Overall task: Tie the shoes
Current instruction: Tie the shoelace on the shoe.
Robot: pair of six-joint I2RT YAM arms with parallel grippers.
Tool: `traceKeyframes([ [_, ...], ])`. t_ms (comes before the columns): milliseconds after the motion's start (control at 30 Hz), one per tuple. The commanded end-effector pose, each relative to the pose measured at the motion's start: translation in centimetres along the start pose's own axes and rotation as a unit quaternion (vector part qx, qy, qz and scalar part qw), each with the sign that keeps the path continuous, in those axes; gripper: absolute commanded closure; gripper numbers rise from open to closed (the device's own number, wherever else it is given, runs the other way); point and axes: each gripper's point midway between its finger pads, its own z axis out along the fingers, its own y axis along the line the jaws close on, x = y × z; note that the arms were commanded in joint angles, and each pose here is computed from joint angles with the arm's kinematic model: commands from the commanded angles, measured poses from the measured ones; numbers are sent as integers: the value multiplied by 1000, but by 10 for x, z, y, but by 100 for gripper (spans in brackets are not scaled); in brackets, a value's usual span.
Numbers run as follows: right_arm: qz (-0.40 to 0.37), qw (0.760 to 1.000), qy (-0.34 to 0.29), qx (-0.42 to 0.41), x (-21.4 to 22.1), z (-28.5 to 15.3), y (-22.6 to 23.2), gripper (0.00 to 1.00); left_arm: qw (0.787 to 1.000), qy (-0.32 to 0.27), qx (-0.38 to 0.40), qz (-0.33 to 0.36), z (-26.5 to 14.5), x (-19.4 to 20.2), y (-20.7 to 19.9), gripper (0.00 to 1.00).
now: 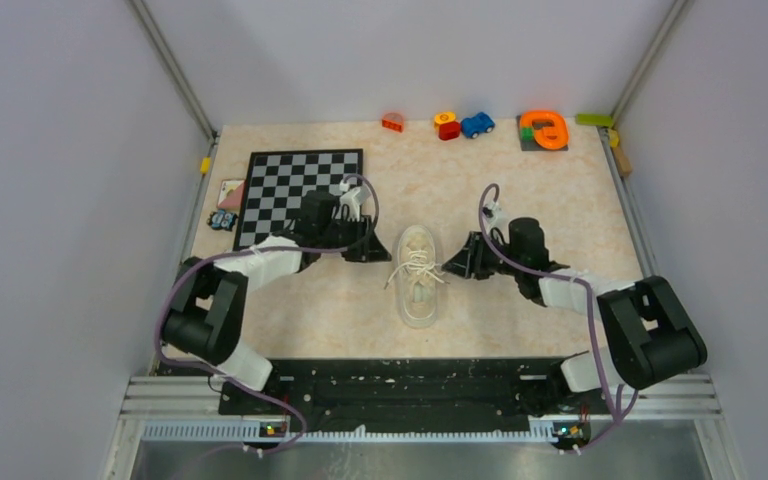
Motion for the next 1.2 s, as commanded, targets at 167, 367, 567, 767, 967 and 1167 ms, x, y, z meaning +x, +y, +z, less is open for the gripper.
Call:
traceKeyframes([
  [167, -12, 1000, -10, -18, -2, 0, 1, 63, 994, 17, 97, 38, 13, -16, -33, 80],
  [367, -10, 1000, -8, -26, 0, 1, 2, 64, 996, 26, 77, 23, 24, -17, -27, 80],
  [567, -12, 999, -13, -32, 0, -2, 5, 64, 998, 22, 50, 43, 38, -41, -16, 89],
  [767, -17, 999, -15, -31, -1, -2, 6, 65, 995, 62, 51, 53, 52, -27, -8, 100],
  [967, -20, 999, -17, -33, -4, -3, 8, 65, 991, 89, 70, 75, 51, -5, -19, 100],
  [1167, -22, 999, -20, -36, -5, -6, 11, 65, 989, 108, 72, 71, 48, 4, -20, 100],
])
